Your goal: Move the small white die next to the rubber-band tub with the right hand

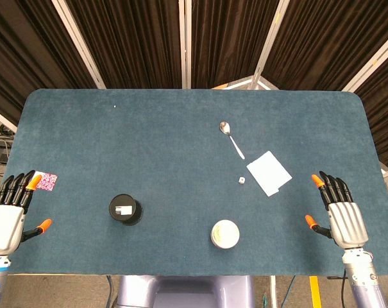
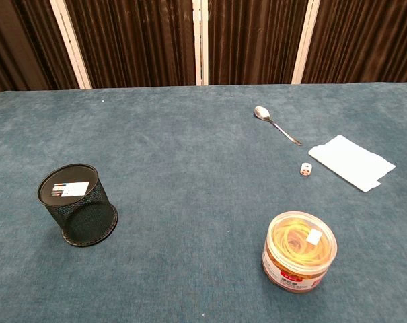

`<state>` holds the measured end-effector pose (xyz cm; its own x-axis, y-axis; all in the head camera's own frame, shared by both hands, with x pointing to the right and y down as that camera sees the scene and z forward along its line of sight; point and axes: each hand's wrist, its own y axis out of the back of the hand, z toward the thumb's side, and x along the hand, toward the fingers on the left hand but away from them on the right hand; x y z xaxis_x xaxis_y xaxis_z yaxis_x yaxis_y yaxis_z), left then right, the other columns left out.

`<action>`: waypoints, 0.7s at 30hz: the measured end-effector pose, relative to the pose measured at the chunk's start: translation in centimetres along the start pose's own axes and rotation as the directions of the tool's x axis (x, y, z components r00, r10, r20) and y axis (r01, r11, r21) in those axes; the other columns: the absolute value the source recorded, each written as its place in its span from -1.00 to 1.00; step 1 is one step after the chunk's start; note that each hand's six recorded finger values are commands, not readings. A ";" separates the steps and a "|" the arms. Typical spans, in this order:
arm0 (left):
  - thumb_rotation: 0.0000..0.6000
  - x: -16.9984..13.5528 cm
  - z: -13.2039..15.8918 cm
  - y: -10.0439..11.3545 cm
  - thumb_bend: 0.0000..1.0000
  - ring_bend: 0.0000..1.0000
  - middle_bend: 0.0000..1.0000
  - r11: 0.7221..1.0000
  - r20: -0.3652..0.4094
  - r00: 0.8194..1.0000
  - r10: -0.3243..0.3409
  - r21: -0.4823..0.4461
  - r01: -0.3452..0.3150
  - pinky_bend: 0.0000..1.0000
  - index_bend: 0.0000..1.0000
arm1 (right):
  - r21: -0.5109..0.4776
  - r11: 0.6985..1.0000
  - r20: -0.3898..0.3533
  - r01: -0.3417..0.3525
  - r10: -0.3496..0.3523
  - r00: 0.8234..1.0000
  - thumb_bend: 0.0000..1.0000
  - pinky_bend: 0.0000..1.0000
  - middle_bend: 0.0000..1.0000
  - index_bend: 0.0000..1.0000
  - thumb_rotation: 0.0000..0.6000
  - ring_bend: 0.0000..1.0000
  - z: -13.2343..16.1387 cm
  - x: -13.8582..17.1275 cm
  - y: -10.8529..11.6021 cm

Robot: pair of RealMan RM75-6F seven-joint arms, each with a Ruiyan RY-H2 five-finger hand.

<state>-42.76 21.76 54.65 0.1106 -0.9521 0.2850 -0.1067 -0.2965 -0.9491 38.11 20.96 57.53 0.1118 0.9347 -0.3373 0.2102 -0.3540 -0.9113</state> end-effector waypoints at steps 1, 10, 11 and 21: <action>1.00 0.0 0.0 0.0 -0.91 -1.00 -1.00 1.000 0.000 1.000 0.001 -0.001 -0.001 -1.00 -1.00 | -0.001 1.000 0.000 0.000 0.000 1.000 -0.64 -1.00 -1.00 -1.00 1.00 -1.00 0.0 0.0 0.0; 1.00 -0.2 -0.1 0.3 -0.91 -1.00 -1.00 1.000 -0.002 1.000 0.011 -0.007 -0.011 -1.00 -1.00 | -0.003 1.000 -0.010 -0.004 0.004 1.000 -0.64 -1.00 -1.00 -0.98 1.00 -1.00 0.4 -0.1 -0.2; 1.00 -0.2 -0.2 0.4 -0.91 -1.00 -1.00 1.000 -0.003 1.000 0.012 -0.008 -0.012 -1.00 -1.00 | -0.004 1.000 -0.012 -0.006 0.006 1.000 -0.64 -1.00 -1.00 -0.96 1.00 -1.00 0.5 -0.2 -0.3; 1.00 0.0 -0.6 0.2 -0.91 -1.00 -1.00 1.000 -0.014 1.000 0.007 -0.005 -0.007 -1.00 -1.00 | -0.017 0.999 -0.050 -0.029 0.028 0.998 -0.64 -1.00 -0.99 -0.51 1.00 -1.00 2.4 -3.8 -0.6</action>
<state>-43.39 21.62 54.52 0.0963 -0.9551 0.2801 -0.1126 -0.2901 -0.9504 35.20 17.72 58.76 0.1662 0.9217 -0.3506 0.2234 -0.3815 -0.8970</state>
